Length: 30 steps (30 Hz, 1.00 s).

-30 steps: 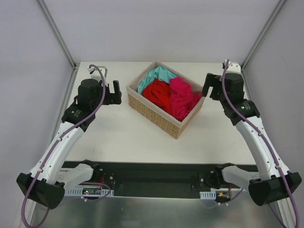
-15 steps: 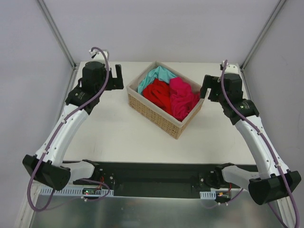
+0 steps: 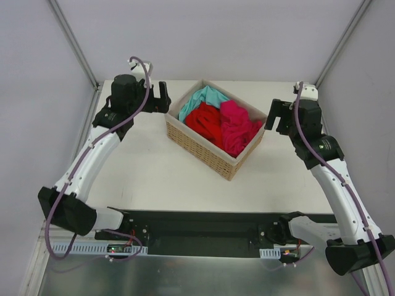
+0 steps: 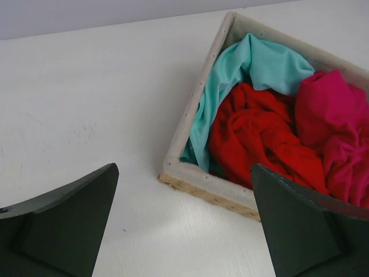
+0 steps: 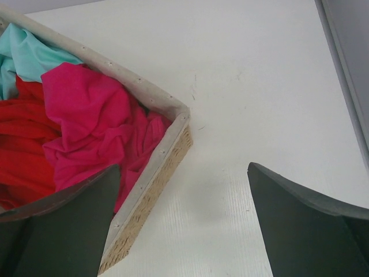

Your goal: Fold and stack the t-shirts

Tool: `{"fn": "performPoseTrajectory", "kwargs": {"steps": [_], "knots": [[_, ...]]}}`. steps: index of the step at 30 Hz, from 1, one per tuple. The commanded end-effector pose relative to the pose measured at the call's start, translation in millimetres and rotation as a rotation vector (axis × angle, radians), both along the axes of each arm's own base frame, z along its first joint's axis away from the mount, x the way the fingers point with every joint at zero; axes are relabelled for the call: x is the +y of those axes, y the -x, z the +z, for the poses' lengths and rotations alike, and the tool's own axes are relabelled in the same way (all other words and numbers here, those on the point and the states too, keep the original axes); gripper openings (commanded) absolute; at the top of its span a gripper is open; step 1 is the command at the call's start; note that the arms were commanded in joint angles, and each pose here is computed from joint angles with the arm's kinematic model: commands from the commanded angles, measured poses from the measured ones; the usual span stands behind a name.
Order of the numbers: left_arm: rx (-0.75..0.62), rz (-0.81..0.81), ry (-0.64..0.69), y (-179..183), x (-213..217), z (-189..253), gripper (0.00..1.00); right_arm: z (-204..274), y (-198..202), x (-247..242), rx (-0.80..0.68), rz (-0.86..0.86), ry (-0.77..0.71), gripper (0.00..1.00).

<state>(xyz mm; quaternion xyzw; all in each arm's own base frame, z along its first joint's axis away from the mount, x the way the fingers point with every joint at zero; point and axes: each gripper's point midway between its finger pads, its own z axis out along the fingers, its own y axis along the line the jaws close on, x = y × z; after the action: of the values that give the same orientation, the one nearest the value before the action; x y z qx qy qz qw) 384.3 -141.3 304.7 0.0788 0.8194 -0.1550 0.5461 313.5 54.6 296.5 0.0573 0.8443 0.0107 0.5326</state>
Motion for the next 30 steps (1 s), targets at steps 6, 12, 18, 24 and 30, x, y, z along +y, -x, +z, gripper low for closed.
{"fn": "performPoseTrajectory", "kwargs": {"steps": [6, 12, 18, 24, 30], "knots": [[0.114, -0.103, -0.092, -76.5, -36.5, -46.8, 0.99, -7.2, 2.6, 13.2, 0.024, 0.056, -0.032, 0.97], [0.233, -0.084, -0.103, -90.5, -40.6, -99.7, 0.98, -10.0, 3.7, 15.5, 0.033, 0.067, -0.033, 0.97], [0.256, -0.087, -0.132, -96.1, -41.4, -115.3, 0.78, -12.3, -0.8, 29.3, 0.049, 0.117, -0.069, 0.97], [0.319, 0.019, -0.191, -104.6, -24.0, -141.1, 0.00, -14.3, 3.9, 29.3, 0.049, 0.108, -0.094, 0.97], [0.443, 0.330, -0.214, -91.2, 51.5, -163.4, 0.00, -10.7, 7.7, 33.5, 0.037, 0.130, -0.114, 0.97]]}}
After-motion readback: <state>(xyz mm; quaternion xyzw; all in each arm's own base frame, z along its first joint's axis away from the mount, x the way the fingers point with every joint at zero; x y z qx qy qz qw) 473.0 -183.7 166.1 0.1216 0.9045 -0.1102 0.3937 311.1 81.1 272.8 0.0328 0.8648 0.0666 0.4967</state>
